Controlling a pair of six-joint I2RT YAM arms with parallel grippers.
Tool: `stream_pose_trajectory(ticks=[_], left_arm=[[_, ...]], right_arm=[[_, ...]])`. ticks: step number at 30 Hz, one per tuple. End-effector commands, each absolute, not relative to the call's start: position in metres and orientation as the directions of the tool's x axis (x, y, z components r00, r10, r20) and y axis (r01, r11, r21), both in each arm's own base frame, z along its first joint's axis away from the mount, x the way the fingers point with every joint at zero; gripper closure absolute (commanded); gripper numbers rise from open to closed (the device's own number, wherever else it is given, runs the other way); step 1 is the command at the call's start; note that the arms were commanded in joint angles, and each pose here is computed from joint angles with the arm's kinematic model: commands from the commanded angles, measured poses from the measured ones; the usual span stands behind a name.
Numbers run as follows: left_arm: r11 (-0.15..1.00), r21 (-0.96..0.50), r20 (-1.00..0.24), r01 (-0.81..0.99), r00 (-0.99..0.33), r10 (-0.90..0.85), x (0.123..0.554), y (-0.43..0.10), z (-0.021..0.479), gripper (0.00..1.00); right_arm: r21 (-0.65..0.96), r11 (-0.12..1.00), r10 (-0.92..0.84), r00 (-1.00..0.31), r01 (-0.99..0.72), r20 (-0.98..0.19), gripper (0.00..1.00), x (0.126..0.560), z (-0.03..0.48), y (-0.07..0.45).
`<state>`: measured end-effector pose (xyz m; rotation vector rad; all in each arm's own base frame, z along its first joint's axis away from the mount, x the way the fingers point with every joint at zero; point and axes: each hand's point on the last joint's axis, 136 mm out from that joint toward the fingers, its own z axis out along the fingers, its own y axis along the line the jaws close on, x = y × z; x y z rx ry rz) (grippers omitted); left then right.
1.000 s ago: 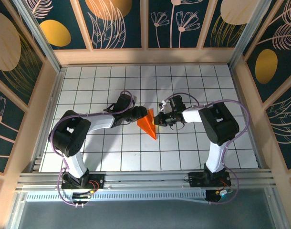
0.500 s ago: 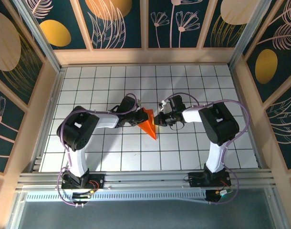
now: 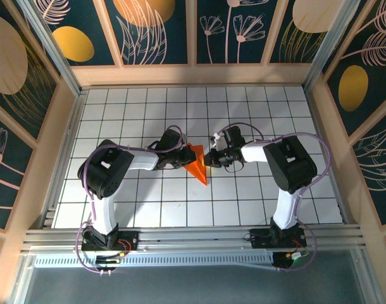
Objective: Fold a paper plane with a square sheet of paper (fold left side to right side)
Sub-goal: Fourth fold the wing at the center of the table.
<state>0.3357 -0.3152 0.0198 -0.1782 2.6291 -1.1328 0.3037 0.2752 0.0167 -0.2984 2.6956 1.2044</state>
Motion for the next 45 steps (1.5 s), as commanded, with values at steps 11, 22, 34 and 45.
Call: stream_pose_trajectory(ticks=[11,22,34,45], left_arm=[[0.775,-0.631,-0.18,-0.042,-0.963,-0.199,0.324,-0.297,-0.017,1.0],[0.79,-0.61,-0.177,-0.052,-0.964,-0.2,0.323,-0.292,-0.021,1.0],[0.793,-0.607,-0.183,-0.052,-0.962,-0.203,0.324,-0.291,-0.019,1.0],[0.791,-0.61,-0.187,-0.053,-0.96,-0.208,0.325,-0.292,-0.017,1.0]], right_arm=[[0.666,0.709,-0.107,-0.969,-0.232,-0.224,1.0,0.305,-0.002,0.27],[0.708,0.645,-0.065,-0.944,-0.287,-0.324,0.83,0.331,0.052,0.283],[0.668,0.673,-0.035,-0.916,-0.318,-0.4,0.66,0.335,0.094,0.263],[0.771,0.56,-0.1,-0.948,-0.304,-0.302,0.95,0.285,0.106,0.273]])
